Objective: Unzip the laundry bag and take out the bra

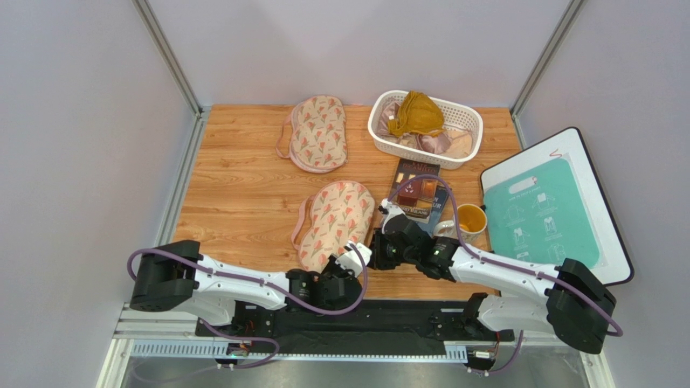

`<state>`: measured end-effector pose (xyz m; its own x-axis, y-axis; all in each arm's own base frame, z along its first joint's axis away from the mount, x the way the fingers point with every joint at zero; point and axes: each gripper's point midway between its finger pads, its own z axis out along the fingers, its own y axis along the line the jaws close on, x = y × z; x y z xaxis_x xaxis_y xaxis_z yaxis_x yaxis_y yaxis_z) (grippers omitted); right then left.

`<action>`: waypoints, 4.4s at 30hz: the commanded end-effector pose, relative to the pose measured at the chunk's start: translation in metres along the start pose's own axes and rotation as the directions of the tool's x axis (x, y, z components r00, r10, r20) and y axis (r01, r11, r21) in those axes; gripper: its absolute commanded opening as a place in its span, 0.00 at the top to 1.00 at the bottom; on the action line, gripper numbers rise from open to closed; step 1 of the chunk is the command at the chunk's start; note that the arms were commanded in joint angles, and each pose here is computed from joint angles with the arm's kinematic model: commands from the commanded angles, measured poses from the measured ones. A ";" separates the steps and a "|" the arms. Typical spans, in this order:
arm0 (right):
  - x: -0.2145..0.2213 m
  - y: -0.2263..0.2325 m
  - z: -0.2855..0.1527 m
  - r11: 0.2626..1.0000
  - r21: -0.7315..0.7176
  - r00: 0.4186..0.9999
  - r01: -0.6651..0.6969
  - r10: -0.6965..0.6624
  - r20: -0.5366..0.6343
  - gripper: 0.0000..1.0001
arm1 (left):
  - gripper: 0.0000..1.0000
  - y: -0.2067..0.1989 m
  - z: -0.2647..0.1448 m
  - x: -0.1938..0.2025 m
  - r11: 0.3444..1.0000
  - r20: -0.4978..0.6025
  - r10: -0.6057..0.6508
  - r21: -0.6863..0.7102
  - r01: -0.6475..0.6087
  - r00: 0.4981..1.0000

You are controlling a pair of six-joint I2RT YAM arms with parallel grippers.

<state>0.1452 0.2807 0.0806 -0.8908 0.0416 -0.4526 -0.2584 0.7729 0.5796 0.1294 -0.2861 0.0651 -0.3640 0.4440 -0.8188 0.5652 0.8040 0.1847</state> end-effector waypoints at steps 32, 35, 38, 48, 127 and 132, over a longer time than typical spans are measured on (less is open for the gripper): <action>-0.019 -0.031 -0.047 0.994 0.110 0.994 0.014 -0.026 0.109 0.42 | 0.04 0.099 -0.023 -0.047 0.937 0.023 -0.346 -0.035 0.346 0.938; -0.016 -0.032 -0.046 0.995 0.102 0.994 0.008 -0.019 0.107 0.41 | 0.05 0.139 -0.024 -0.020 0.881 0.005 -0.461 -0.116 0.458 0.888; -0.015 -0.030 -0.044 0.996 0.087 0.995 0.005 -0.014 0.104 0.41 | 0.10 0.164 -0.031 0.004 0.822 0.022 -0.545 -0.180 0.540 0.838; -0.032 0.075 -0.031 0.967 -0.031 0.961 0.252 -0.247 0.121 0.41 | 0.10 0.191 -0.037 0.048 0.726 -0.014 -0.651 -0.304 0.617 0.759; -0.031 0.114 0.029 0.887 0.280 0.886 0.369 -0.426 0.183 1.00 | 0.09 0.218 -0.059 0.030 0.652 0.065 -0.712 -0.309 0.692 0.699; -0.036 0.088 0.009 0.905 0.319 0.895 0.281 -0.367 0.252 1.00 | 0.13 0.200 -0.043 0.019 0.695 0.001 -0.703 -0.215 0.687 0.711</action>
<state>0.1463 0.3704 0.1305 -0.6298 -0.2251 -0.7434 -0.4742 0.8694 0.1385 0.1921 -0.0738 0.0952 -0.6516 -0.2767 -0.7063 -0.1320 0.9583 -0.2536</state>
